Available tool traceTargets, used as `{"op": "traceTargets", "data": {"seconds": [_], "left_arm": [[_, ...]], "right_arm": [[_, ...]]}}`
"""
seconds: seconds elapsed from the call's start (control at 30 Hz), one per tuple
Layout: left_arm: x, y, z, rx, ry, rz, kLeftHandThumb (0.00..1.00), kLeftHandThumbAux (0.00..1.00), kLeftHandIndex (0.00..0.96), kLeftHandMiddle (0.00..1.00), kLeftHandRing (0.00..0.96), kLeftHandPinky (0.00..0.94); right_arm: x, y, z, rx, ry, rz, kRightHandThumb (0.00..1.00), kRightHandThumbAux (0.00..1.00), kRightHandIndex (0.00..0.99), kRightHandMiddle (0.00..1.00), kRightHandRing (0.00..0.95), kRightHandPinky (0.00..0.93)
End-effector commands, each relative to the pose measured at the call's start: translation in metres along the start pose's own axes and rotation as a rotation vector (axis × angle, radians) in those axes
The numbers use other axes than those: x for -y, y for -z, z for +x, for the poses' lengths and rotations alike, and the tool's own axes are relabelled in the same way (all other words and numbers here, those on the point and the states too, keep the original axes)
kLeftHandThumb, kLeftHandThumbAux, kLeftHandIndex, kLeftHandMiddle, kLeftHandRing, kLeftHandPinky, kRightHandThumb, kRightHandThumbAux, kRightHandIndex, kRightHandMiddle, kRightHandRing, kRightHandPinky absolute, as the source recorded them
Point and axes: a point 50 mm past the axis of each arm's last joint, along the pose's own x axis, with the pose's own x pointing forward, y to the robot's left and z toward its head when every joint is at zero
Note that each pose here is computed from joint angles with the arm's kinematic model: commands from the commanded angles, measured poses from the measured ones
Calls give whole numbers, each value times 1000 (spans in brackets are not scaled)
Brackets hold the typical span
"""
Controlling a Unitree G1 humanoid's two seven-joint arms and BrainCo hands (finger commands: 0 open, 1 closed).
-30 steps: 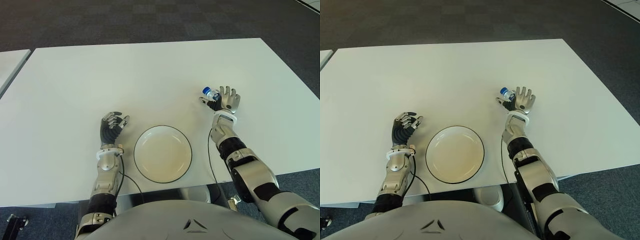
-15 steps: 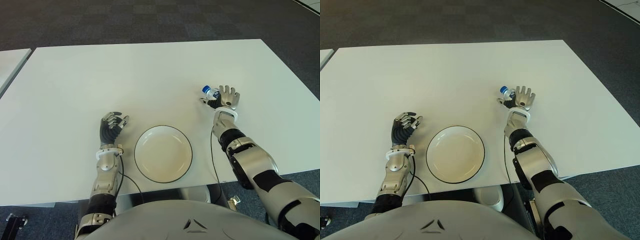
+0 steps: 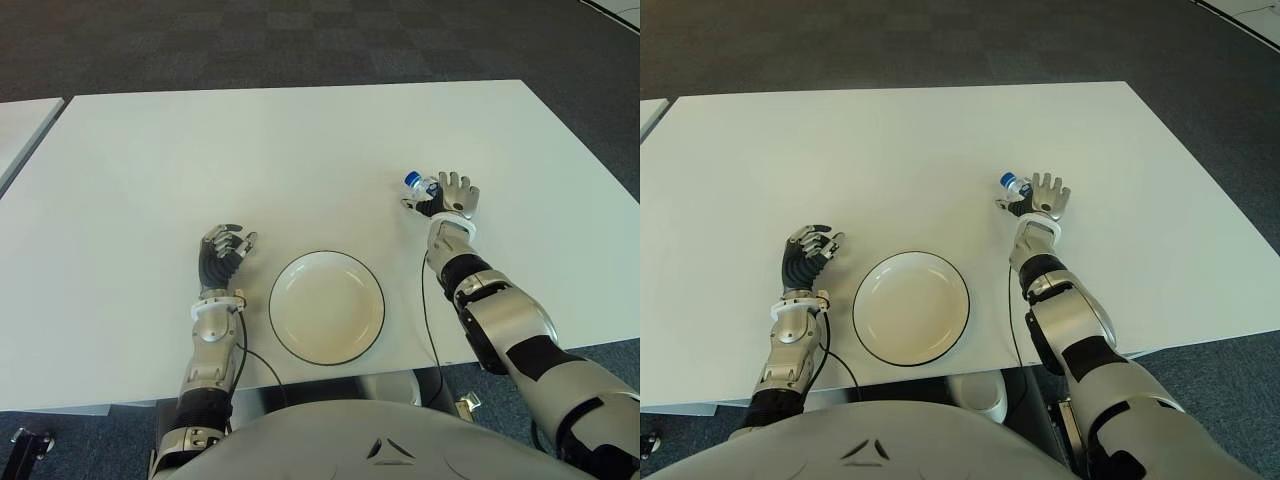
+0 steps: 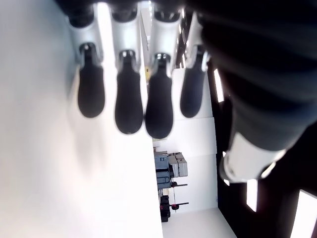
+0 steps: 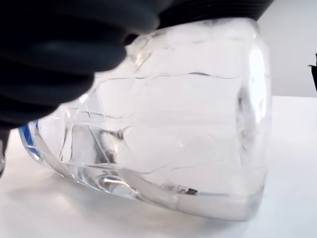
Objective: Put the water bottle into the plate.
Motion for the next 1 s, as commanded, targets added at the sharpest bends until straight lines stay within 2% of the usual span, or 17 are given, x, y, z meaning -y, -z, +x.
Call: {"op": "traceTargets", "data": {"seconds": [0.03, 0.13, 0.2, 0.23, 0.33, 0.37, 0.43, 0.53, 0.63, 0.7, 0.83, 1.0], "left_arm": [[-4, 6, -1, -25, -23, 10, 707, 711, 433, 646, 630, 601], [-4, 6, -1, -19, -26, 14, 707, 711, 433, 647, 632, 602], [-4, 6, 0, -16, -27, 16, 707, 711, 433, 648, 633, 602], [-4, 6, 0, -15, -28, 17, 707, 711, 433, 646, 631, 599], [-4, 6, 0, -12, -29, 17, 707, 711, 433, 644, 629, 595], [-4, 6, 0, -12, -29, 16, 707, 711, 433, 642, 626, 592], [-4, 6, 0, -12, -29, 14, 707, 711, 433, 641, 624, 590], [-5, 7, 0, -12, -29, 13, 707, 711, 433, 642, 625, 592], [-6, 7, 0, -14, -30, 10, 707, 711, 433, 645, 626, 594], [-6, 7, 0, -14, -30, 7, 707, 711, 433, 646, 627, 595], [-6, 7, 0, -11, -29, 6, 707, 711, 434, 647, 626, 591], [-7, 7, 0, -13, -32, 9, 707, 711, 434, 650, 629, 596]], "right_arm": [[-50, 17, -26, -57, -197, 80, 560, 421, 0, 0, 0, 30], [-51, 18, -27, -59, -183, 111, 543, 459, 0, 1, 11, 99], [-52, 18, -27, -61, -175, 123, 537, 482, 66, 51, 68, 171], [-52, 19, -27, -61, -172, 128, 545, 494, 156, 114, 131, 230], [-53, 20, -28, -65, -162, 144, 566, 509, 271, 199, 213, 306], [-53, 20, -28, -67, -159, 151, 616, 579, 327, 247, 249, 336], [-53, 21, -28, -77, -150, 175, 671, 653, 388, 318, 303, 378], [-53, 22, -29, -95, -140, 211, 696, 683, 415, 400, 378, 439], [-53, 22, -29, -105, -133, 231, 710, 699, 430, 564, 562, 596], [-53, 22, -29, -111, -126, 242, 712, 702, 434, 620, 623, 648], [-52, 21, -29, -120, -118, 273, 714, 707, 436, 689, 689, 710], [-51, 19, -28, -122, -115, 327, 713, 712, 436, 720, 720, 753]]}}
